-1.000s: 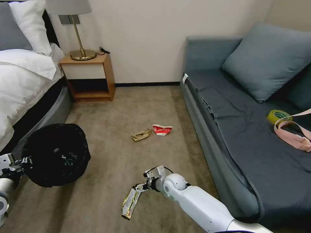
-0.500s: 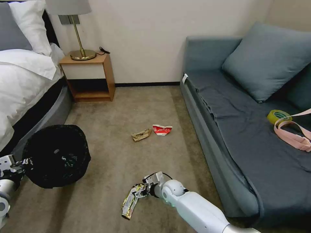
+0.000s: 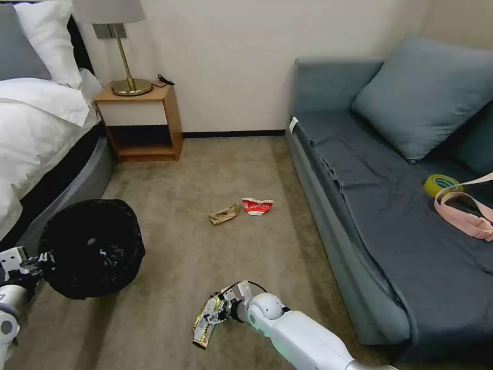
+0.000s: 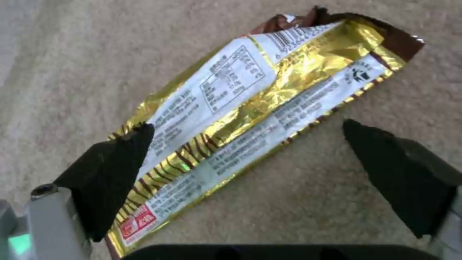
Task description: Pick up the trash bin, then pick up the garbage on the floor and place it into the trash bin.
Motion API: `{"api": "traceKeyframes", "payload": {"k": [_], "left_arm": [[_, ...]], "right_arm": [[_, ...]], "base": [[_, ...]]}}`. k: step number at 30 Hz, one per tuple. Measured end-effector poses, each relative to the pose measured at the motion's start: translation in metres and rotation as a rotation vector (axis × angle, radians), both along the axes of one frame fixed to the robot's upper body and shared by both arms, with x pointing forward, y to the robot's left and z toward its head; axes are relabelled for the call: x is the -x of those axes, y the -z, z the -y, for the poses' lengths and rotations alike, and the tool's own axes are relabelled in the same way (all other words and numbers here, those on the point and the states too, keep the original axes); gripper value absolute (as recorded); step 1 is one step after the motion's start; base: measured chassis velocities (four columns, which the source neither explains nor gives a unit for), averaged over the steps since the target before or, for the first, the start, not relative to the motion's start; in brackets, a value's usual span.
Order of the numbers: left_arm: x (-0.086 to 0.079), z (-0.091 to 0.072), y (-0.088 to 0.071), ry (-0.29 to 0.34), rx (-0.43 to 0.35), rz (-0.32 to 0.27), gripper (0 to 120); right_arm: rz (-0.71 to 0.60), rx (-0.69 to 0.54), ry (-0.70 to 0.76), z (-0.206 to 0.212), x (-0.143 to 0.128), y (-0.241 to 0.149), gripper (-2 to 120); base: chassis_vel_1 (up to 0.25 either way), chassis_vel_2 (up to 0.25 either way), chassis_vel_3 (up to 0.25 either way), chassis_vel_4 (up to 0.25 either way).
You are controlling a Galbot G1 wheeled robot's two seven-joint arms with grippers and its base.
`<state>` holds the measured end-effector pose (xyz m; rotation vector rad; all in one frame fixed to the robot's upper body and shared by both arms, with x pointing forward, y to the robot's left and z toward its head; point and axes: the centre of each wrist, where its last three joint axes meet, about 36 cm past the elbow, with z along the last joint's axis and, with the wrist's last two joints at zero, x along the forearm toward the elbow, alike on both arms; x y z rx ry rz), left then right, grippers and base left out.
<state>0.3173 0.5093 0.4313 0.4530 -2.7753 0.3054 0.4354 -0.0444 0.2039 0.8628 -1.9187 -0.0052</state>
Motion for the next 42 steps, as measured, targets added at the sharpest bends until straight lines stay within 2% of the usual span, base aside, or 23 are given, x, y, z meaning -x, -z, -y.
{"api": "traceKeyframes", "payload": {"k": [23, 35, 40, 42], "left_arm": [[0.003, 0.000, 0.005, -0.013, 0.008, -0.001, 2], [0.004, 0.005, 0.008, -0.004, 0.006, -0.006, 2], [0.004, 0.008, 0.009, 0.001, 0.006, -0.007, 2], [0.004, 0.008, 0.009, 0.002, 0.006, -0.007, 2]], "right_arm": [[0.008, -0.003, -0.025, -0.038, 0.011, 0.003, 100], [0.044, 0.025, -0.054, -0.061, 0.019, 0.002, 100], [0.068, 0.044, -0.057, -0.063, 0.018, 0.003, 89], [0.080, 0.052, -0.060, -0.063, 0.017, 0.003, 78]], "base": [[0.000, 0.000, 0.000, 0.000], [0.000, 0.000, 0.000, 0.000], [0.000, 0.000, 0.000, 0.000], [0.000, 0.000, 0.000, 0.000]]}}
